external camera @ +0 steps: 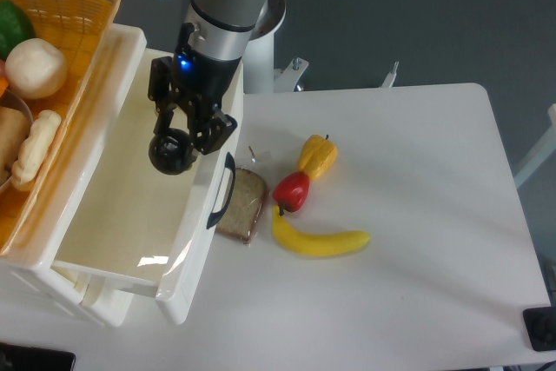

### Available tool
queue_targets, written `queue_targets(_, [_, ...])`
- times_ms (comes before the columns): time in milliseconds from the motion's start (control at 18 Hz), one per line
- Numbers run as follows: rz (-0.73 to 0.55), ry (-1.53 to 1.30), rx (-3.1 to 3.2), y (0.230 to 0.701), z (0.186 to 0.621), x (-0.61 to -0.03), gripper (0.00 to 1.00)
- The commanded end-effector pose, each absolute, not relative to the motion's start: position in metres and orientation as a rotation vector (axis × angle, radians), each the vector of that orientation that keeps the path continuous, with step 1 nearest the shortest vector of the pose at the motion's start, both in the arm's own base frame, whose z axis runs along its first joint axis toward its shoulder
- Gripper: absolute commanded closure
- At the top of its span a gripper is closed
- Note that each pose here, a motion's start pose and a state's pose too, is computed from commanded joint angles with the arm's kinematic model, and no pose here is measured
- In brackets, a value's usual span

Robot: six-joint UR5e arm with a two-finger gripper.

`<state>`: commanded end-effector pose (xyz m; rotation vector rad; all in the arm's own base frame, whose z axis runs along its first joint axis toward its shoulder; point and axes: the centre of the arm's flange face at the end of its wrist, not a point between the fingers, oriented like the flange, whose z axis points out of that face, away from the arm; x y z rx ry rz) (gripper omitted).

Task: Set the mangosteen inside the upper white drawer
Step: 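Carry the mangosteen over the open white drawer, then lower the mangosteen into the drawer and open the gripper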

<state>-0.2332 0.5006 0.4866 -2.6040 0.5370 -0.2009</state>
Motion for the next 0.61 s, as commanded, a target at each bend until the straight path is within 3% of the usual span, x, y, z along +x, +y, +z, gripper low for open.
queue_targets(167, [-0.204, 0.541, -2.604, 0.502, 0.486, -0.232, 0.99])
queue_targets(333, [-0.219, 0.55, -2.612, 0.505, 0.477, -0.23, 0.93])
queue_targets(444, [-0.225, 0.556, -2.616, 0.508, 0.471, -0.232, 0.72])
queue_targets(556, [-0.235, 0.581, -2.619, 0.512, 0.462, -0.235, 0.43])
queue_targets(611, [-0.239, 0.586, -2.622, 0.513, 0.459, -0.236, 0.37])
